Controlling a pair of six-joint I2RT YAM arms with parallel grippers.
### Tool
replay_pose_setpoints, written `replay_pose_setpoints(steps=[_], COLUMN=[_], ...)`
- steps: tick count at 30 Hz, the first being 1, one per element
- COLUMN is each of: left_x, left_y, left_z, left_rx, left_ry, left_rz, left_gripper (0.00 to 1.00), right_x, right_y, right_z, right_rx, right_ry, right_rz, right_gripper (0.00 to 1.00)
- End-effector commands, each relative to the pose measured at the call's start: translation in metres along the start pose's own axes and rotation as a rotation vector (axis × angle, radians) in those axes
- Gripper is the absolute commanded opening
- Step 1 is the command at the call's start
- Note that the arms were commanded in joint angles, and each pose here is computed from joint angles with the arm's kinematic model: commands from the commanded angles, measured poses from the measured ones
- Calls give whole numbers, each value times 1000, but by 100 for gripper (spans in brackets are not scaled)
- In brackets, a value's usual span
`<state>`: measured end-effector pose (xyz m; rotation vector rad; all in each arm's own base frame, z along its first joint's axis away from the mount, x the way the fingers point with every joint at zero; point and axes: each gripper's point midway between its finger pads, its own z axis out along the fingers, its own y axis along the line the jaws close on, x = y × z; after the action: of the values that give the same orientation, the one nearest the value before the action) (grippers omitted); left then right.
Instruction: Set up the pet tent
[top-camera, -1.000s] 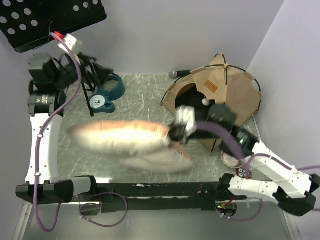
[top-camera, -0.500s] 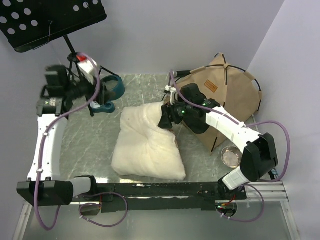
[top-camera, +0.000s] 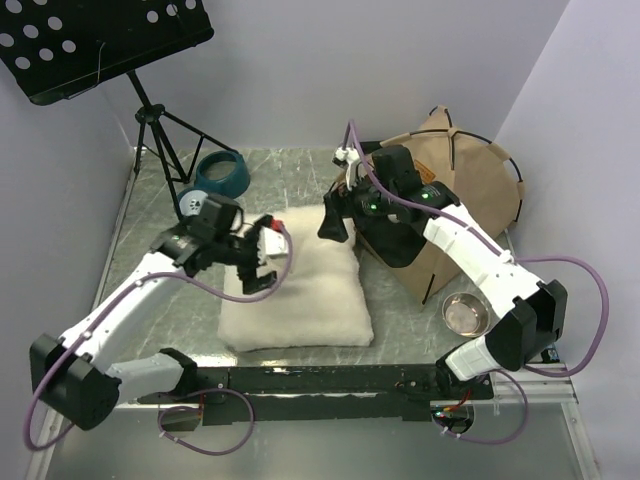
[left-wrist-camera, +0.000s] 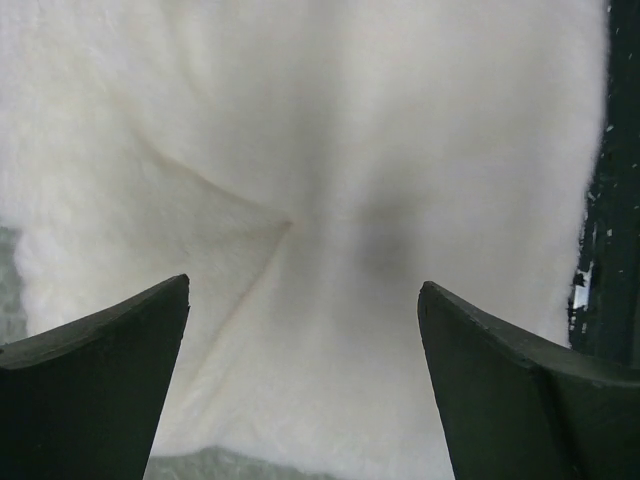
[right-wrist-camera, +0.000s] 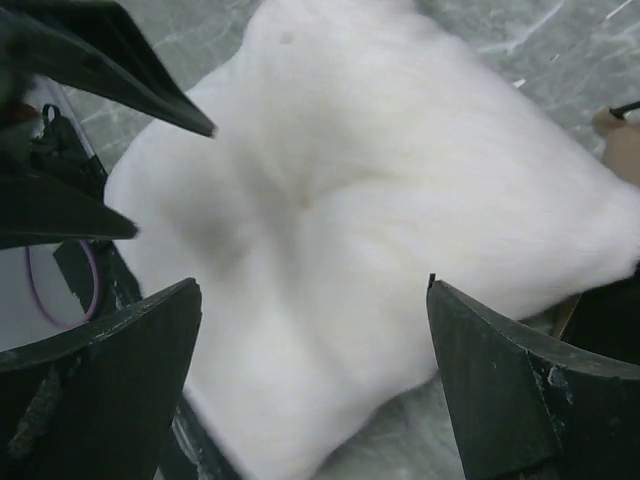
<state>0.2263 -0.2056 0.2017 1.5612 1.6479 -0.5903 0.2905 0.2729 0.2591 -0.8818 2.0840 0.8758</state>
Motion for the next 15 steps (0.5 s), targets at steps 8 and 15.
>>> replay_pose_setpoints(steps=[8,15], left_x=[94,92], left_y=[-40,-58], left_z=[94,109], left_rx=[189,340], left_ry=[259,240], left_rz=[95,22], left_gripper=[100,67], right_x=[-46,-52], right_y=[50,-18], right_z=[-93,-152], right_rx=[-6,445], right_ry=[-166,-206], right_rz=[-162,-324], right_gripper=[100,100])
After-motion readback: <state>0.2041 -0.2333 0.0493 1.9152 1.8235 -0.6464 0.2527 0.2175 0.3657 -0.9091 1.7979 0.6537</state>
